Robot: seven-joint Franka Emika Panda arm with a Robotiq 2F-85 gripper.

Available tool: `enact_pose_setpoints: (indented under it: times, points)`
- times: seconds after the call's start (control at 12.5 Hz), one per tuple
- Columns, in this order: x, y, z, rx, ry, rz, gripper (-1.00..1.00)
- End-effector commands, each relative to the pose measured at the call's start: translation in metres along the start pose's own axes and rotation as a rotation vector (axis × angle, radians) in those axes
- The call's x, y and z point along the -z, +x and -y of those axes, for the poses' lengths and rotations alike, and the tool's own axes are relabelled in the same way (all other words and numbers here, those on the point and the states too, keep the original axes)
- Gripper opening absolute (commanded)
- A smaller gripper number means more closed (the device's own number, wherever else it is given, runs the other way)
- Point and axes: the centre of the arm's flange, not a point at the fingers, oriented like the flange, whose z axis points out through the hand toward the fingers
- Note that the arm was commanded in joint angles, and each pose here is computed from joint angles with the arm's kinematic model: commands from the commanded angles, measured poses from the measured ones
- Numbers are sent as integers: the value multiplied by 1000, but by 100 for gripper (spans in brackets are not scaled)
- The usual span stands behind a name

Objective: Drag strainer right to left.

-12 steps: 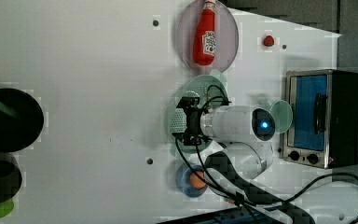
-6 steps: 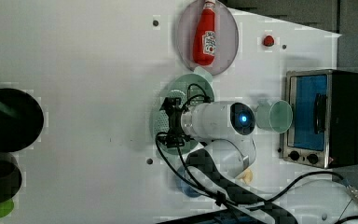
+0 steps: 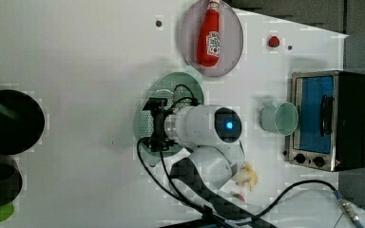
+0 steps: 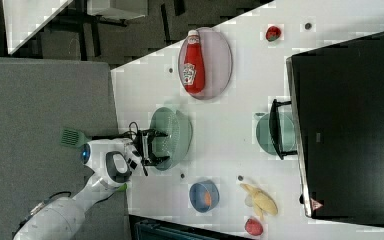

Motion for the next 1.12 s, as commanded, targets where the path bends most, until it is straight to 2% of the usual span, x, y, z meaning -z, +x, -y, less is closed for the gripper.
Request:
enact_pose_setpoints:
  times: [0.08, 0.8, 0.96, 1.12]
  points:
    - [2, -29, -9, 5, 1, 18, 100]
    - [2, -79, -5, 3, 15, 76, 100]
    - [10, -77, -1, 36, 37, 68, 100]
    - [40, -64, 11, 163, 58, 29, 100]
